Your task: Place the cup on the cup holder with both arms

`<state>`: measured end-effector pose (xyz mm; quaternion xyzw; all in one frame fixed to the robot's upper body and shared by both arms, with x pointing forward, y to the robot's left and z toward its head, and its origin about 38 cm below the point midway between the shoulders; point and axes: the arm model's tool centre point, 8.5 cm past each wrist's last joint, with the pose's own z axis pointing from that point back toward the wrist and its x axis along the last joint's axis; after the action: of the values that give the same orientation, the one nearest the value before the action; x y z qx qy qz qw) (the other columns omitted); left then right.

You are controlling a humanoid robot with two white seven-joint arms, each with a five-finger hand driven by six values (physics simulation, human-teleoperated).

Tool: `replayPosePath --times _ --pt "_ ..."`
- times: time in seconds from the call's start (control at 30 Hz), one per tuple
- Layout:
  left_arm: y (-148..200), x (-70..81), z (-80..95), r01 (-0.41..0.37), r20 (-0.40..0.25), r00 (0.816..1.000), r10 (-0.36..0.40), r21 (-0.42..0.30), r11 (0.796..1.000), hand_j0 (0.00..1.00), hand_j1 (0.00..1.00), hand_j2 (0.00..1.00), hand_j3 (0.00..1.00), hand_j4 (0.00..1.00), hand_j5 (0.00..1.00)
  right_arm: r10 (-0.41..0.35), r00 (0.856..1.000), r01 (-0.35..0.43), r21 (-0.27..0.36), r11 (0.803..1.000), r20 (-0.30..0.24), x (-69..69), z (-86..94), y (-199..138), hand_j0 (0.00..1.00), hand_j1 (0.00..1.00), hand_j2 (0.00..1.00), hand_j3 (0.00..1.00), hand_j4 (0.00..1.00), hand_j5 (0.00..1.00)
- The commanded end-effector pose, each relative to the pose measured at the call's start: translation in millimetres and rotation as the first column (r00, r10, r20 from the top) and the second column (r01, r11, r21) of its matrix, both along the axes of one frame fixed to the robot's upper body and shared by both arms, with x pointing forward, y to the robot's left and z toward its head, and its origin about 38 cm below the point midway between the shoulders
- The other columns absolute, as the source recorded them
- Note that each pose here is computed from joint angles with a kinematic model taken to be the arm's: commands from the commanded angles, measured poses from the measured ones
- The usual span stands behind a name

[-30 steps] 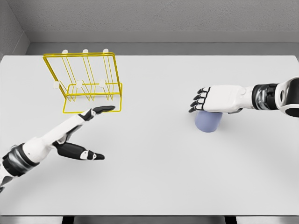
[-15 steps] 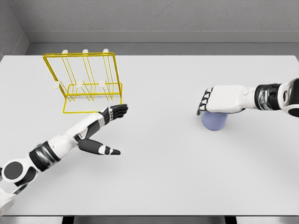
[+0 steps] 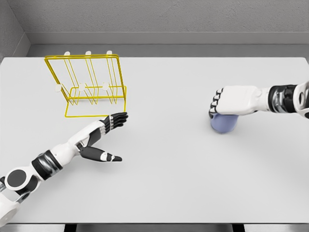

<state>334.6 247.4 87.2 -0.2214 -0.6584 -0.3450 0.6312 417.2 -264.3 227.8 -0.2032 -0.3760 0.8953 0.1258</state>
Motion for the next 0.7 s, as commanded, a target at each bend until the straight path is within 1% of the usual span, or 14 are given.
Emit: replayPosePath --times 0.0,0.03,0.17,0.2,0.23,0.3,0.33,0.43,0.47,0.53,0.67 --pt "1.4 0.5 -0.7 -0.005 -0.005 1.0 0.005 -0.003 1.0 1.0 1.0 1.0 1.0 1.0 1.0 0.012 0.999 -0.012 0.006 1.0 0.033 -4.6 13.7 -0.3 0.63 0.63 0.63 0.63 0.63 0.63" --pt "1.6 0.7 -0.5 -0.007 -0.008 1.0 0.007 -0.008 1.0 1.0 1.0 1.0 1.0 1.0 1.0 0.023 0.999 -0.024 0.004 1.0 0.039 -7.5 16.0 1.5 0.61 0.61 0.61 0.61 0.61 0.61" --pt "2.4 1.5 0.4 -0.016 -0.02 1.0 0.016 -0.03 0.999 1.0 1.0 1.0 1.0 1.0 1.0 0.069 0.996 -0.07 0.001 0.998 0.058 -18.3 22.7 10.7 0.61 0.61 0.61 0.61 0.61 0.61" --pt "3.5 2.3 0.5 -0.028 -0.038 0.999 0.026 -0.054 0.998 1.0 1.0 1.0 1.0 1.0 1.0 0.075 0.995 -0.075 0.004 0.997 0.058 -19.2 23.2 12.5 0.61 0.61 0.61 0.61 0.61 0.61" --pt "4.1 2.6 0.4 -0.033 -0.044 0.999 0.03 -0.062 0.998 1.0 1.0 1.0 1.0 1.0 1.0 0.085 0.995 -0.085 0.006 0.996 0.061 -21.2 24.4 15.1 0.61 0.61 0.61 0.61 0.61 0.61" --pt "5.9 3.1 -2.7 -0.04 -0.053 0.998 0.037 -0.057 0.998 1.0 1.0 1.0 1.0 1.0 1.0 0.096 0.994 -0.097 0.017 0.995 0.061 -21.0 23.8 21.1 0.61 0.61 0.61 0.61 0.61 0.61" --pt "1.3 3.3 -3.7 -0.038 -0.054 0.998 0.035 -0.07 0.997 1.0 1.0 1.0 1.0 1.0 1.0 0.099 0.993 -0.101 0.023 0.995 0.059 -21.0 23.7 22.9 0.61 0.61 0.61 0.61 0.61 0.61" --pt "4.2 4.2 -8.5 -0.05 -0.064 0.997 0.046 -0.062 0.997 1.0 1.0 1.0 1.0 1.0 1.0 0.126 0.991 -0.129 0.055 0.99 0.054 -21.6 22.3 37.0 0.61 0.61 0.61 0.61 0.61 0.61" --pt "0.1 4.2 -9.4 -0.048 -0.065 0.997 0.043 -0.072 0.996 1.0 1.0 1.0 1.0 1.0 1.0 0.128 0.99 -0.131 0.061 0.989 0.053 -21.6 23.0 38.4 0.61 0.61 0.61 0.61 0.61 0.61" --pt "0.4 4.2 -11.0 -0.05 -0.069 0.997 0.045 -0.071 0.996 1.0 1.0 1.0 1.0 1.0 1.0 0.162 0.986 -0.166 0.09 0.982 0.049 -22.5 20.1 56.0 0.61 0.61 0.61 0.61 0.61 0.61" --pt "0.2 5.0 -12.7 -0.055 -0.072 0.996 0.05 -0.072 0.996 1.0 1.0 1.0 1.0 1.0 1.0 0.203 0.978 -0.208 0.129 0.97 0.052 -24.1 19.2 78.1 0.61 0.61 0.61 0.61 0.61 0.61"
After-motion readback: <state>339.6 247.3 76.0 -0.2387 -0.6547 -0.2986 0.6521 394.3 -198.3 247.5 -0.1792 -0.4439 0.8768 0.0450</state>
